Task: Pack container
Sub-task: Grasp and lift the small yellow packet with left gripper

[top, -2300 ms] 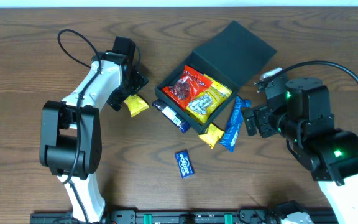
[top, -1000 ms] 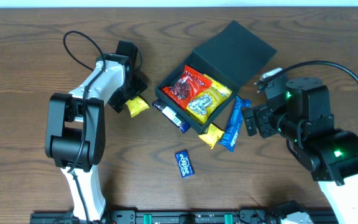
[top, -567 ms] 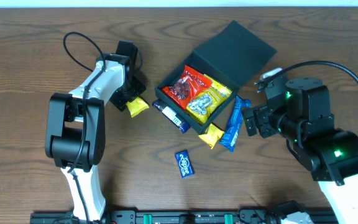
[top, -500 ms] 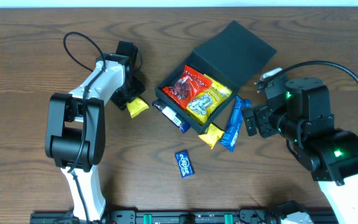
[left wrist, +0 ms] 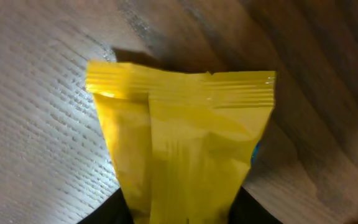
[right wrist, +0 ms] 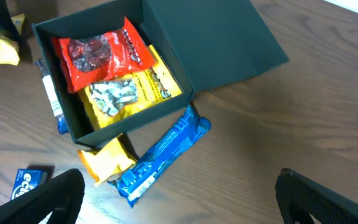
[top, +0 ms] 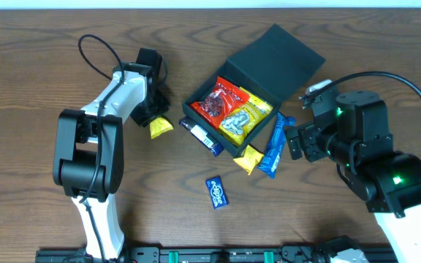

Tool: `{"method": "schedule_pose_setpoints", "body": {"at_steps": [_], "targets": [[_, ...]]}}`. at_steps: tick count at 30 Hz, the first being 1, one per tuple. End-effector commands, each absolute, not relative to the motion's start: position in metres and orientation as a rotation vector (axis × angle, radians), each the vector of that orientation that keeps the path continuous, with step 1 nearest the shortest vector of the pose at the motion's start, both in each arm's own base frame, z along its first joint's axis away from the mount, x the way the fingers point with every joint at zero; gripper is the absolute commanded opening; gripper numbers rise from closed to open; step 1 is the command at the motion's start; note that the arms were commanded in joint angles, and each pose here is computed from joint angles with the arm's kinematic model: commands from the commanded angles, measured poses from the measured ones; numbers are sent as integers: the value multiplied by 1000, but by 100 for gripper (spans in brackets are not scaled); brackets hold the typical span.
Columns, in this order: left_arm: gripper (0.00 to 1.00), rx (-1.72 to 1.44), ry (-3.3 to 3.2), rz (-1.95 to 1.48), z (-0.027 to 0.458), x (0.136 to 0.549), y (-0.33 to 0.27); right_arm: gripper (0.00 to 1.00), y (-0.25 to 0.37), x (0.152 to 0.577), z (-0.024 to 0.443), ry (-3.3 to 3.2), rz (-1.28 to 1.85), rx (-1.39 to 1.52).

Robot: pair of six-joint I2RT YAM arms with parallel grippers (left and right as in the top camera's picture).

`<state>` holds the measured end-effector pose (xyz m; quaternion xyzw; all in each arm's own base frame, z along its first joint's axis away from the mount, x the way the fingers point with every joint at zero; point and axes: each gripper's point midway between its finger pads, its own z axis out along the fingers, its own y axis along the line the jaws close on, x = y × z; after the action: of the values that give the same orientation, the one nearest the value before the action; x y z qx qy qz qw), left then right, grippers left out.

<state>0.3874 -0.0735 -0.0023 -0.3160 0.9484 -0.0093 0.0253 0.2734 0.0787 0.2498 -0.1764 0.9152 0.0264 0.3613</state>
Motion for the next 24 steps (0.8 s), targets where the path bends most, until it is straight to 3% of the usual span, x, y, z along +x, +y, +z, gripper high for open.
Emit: {"method": "schedule_pose_setpoints", "body": {"at_steps": [1, 8, 14, 24], "targets": [[36, -824, 2975, -19, -3, 392, -73, 99, 75, 274, 249, 2358, 49, -456], [30, -678, 3014, -13, -2, 391, -73, 99, 75, 274, 249, 2358, 49, -456], [30, -565, 3042, -7, -2, 390, -73, 99, 75, 274, 249, 2358, 49, -456], [22, 42, 3085, -3, 3, 390, -87, 99, 75, 274, 249, 2358, 49, -456]]}}
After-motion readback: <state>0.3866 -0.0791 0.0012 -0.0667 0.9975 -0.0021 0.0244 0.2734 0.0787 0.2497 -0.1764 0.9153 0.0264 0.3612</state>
